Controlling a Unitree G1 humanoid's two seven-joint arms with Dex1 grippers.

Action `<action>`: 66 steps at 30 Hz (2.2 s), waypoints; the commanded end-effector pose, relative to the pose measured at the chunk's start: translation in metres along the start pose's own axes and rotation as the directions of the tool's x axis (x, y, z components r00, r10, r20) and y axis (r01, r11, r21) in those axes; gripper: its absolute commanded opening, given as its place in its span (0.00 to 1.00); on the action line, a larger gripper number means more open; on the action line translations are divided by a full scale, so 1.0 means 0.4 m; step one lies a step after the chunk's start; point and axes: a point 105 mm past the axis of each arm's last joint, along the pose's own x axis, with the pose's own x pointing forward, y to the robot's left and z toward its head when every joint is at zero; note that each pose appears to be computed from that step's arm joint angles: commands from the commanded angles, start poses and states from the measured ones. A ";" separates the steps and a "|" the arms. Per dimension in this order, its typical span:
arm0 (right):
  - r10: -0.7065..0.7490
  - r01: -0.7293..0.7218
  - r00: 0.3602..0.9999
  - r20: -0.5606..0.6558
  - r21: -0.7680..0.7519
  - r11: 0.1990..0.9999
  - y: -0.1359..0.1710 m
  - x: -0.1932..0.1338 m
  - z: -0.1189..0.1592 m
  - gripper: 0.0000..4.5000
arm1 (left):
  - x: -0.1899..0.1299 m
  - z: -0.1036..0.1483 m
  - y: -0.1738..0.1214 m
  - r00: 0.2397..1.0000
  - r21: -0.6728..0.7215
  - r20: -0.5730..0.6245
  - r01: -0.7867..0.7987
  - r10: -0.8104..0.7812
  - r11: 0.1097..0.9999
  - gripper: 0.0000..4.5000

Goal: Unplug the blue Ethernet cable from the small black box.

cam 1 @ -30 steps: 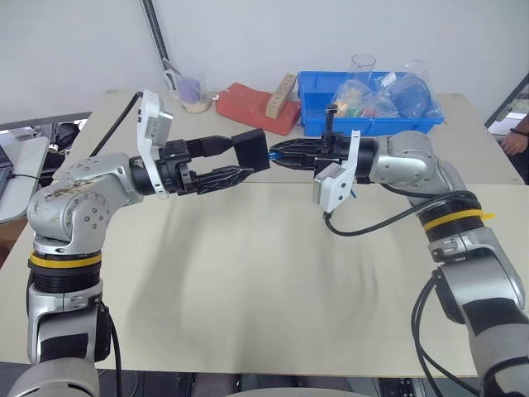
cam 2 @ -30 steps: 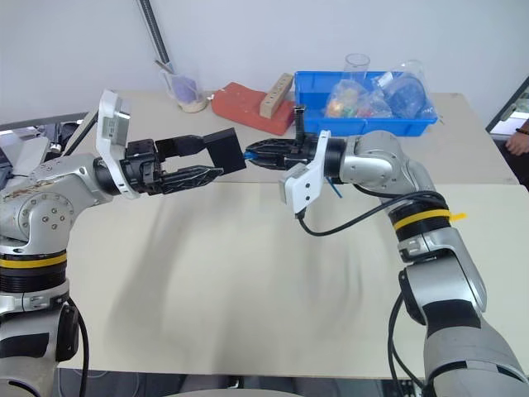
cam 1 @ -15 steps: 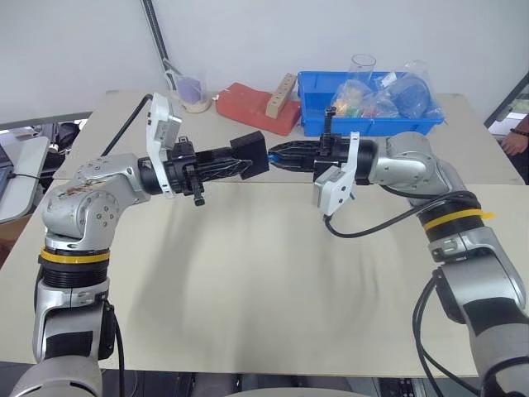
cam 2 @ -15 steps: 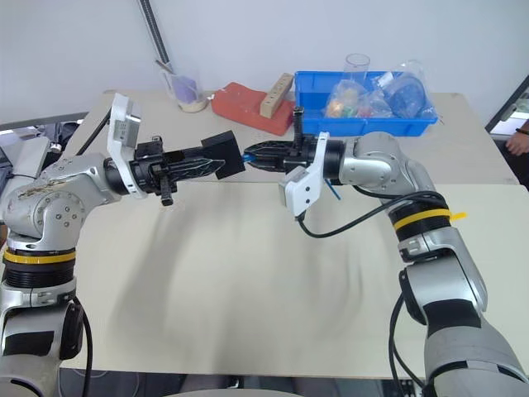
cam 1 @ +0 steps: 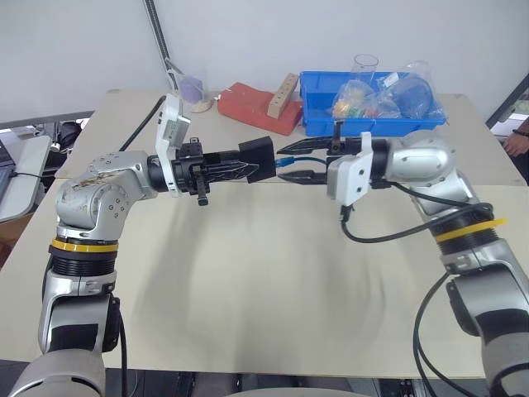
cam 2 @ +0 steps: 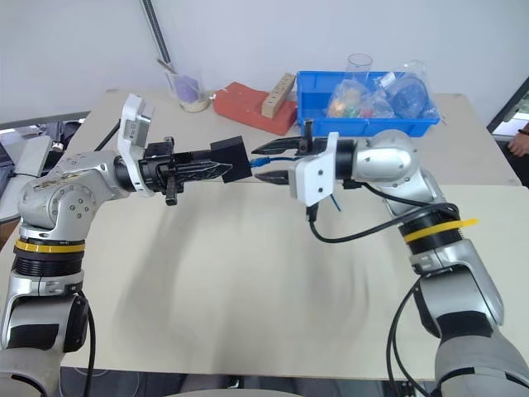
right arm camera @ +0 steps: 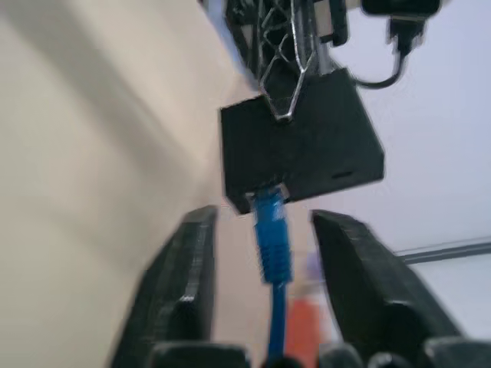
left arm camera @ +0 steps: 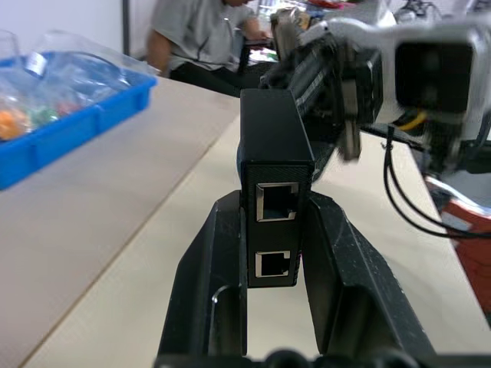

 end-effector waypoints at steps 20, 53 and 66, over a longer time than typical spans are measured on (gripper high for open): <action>-0.020 -0.092 0.993 0.119 0.856 0.508 -0.033 -0.042 0.055 0.67 | 0.008 0.078 -0.045 0.990 0.121 0.018 0.140 -0.143 0.983 0.11; -0.043 -0.102 0.989 0.139 0.874 0.475 -0.057 -0.031 0.031 0.26 | 0.007 0.078 -0.047 0.989 0.128 -0.001 0.149 -0.150 0.981 0.11; -0.023 -0.104 0.991 0.131 0.870 0.481 -0.046 -0.028 0.025 0.26 | 0.008 0.081 -0.046 0.989 0.132 0.002 0.148 -0.149 0.980 0.11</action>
